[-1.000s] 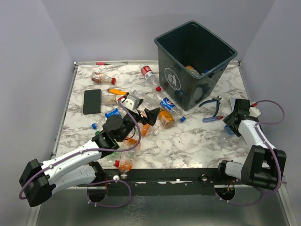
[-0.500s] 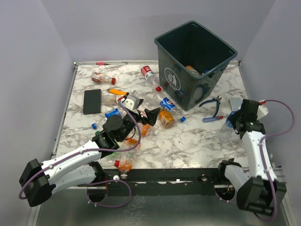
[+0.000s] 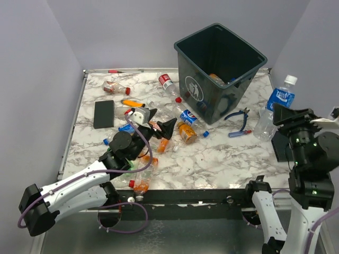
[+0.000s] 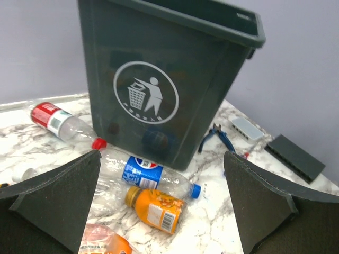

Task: Put the plastic bottles in the bin
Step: Pick up the plastic bottle at the center of the board, then place the plastic bottle in the trash bin.

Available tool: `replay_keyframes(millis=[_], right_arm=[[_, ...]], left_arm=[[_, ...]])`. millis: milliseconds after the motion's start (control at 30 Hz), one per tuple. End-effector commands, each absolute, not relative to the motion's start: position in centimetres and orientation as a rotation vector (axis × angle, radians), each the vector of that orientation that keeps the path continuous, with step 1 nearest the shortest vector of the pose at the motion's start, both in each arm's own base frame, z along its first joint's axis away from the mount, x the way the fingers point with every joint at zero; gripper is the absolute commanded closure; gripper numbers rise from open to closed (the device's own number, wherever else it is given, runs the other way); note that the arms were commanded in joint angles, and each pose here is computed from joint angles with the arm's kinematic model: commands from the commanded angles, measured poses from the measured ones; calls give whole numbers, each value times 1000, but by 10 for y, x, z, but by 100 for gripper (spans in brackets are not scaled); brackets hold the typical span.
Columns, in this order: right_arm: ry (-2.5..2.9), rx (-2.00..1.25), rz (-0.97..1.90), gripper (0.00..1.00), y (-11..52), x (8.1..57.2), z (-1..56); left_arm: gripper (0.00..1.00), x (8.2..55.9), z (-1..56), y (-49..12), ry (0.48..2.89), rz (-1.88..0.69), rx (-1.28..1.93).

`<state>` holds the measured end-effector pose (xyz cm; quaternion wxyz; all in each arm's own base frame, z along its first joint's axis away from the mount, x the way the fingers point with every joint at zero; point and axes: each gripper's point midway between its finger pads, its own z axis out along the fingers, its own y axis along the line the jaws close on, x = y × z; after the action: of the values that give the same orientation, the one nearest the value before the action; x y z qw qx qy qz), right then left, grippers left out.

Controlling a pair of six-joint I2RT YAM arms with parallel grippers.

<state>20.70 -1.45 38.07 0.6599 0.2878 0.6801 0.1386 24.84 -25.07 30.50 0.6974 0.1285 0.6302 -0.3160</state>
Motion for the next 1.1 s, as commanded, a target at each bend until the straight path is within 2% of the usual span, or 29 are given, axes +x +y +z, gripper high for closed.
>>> replay_keyframes(millis=[0,133,333,567,767,1067], right_arm=[[1406,188,632,71,60,199,472],[1330,-70,947,71,113,197,509],[1311,-263,1039,70,138,199,532],[1271,-408,1135,71,167,207,549],[1241,-537,1188,71,242,216,564],[1032,-582,1435,72,287,213,579]], left_arm=[[1,254,341,-219,1316,-642,132],[1,237,376,-218,1212,-724,183],[1,186,415,-245,1035,-1010,411],[1,155,449,-272,952,-1235,542],[1,162,487,-274,904,-1234,506],[1,172,506,-255,872,-1157,400]])
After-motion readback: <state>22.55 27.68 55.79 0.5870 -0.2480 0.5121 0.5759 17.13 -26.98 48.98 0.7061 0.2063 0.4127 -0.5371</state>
